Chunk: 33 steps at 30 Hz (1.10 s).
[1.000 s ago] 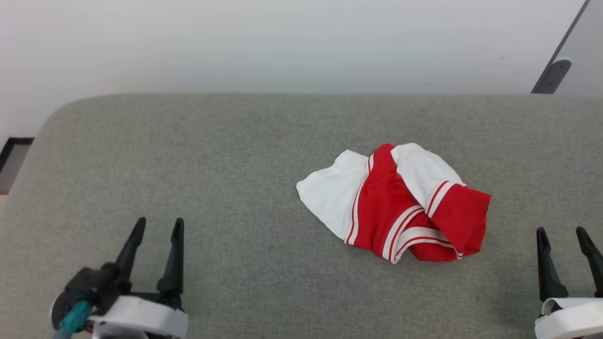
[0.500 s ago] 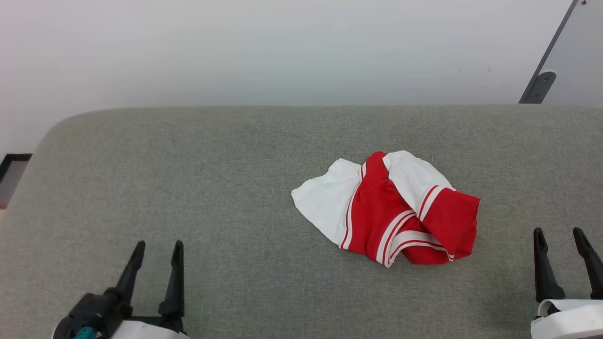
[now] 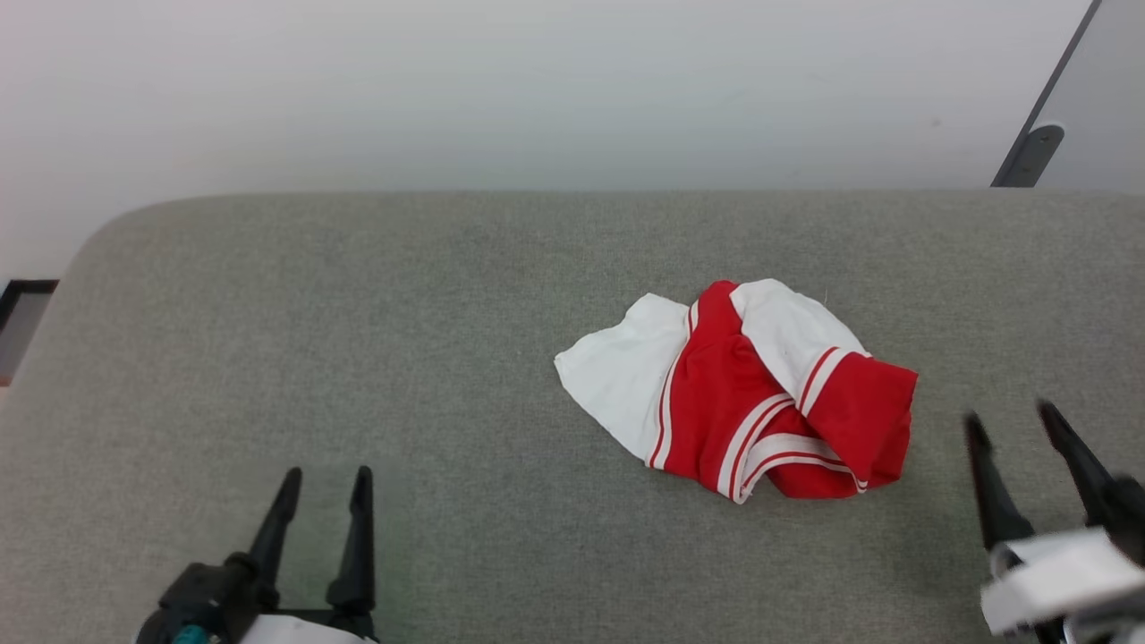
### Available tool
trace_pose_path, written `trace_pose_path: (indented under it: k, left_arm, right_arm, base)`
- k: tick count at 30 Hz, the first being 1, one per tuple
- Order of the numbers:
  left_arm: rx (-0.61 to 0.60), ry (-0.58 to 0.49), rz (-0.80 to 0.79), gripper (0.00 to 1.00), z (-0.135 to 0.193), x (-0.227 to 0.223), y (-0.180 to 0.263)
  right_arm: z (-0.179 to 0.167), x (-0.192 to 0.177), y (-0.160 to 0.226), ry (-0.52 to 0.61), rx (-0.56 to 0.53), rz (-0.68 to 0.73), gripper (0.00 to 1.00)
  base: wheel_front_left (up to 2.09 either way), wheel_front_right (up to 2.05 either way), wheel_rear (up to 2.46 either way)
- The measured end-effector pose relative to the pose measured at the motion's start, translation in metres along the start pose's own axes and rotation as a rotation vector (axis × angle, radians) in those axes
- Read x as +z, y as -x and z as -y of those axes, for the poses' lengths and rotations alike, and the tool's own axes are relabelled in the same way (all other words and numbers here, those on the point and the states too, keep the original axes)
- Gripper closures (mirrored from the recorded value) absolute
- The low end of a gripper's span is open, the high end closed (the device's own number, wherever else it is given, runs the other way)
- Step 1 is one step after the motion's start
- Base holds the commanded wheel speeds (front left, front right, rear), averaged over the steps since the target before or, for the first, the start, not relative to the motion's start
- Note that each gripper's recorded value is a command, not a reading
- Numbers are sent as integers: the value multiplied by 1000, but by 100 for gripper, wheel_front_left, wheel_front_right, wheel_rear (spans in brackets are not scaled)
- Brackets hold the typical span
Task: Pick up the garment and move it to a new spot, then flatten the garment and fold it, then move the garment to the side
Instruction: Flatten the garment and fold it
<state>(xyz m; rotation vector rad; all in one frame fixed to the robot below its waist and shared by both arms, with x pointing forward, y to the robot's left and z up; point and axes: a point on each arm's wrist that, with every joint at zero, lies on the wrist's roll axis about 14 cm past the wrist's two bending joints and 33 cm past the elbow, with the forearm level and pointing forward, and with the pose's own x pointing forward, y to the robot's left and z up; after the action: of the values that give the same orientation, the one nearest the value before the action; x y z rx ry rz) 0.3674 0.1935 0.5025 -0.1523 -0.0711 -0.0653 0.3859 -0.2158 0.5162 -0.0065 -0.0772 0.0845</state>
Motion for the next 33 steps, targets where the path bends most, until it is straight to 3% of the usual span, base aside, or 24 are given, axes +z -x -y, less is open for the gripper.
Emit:
trace_pose_path:
  k: [5,10,15,25,33]
  left_arm:
    - [4,43,-36,0,6,-14,0]
    - [3,79,-60,0,14,-25,-6]
    - [13,111,-82,0,17,-34,-11]
    - [39,147,-139,0,13,-56,-20]
    - [74,160,-175,0,2,-71,-26]
  right_arm:
    - [-31,10,-29,100,184,-78,0]
    - [-55,2,-51,221,370,-289,0]
    - [-72,-2,-69,258,492,-494,0]
    - [-75,-39,-95,361,574,-871,0]
    - [-89,-74,-99,425,657,-1012,0]
  base:
    - [0,0,0]
    - [0,0,0]
    - [0,0,0]
    - [0,0,0]
    - [0,0,0]
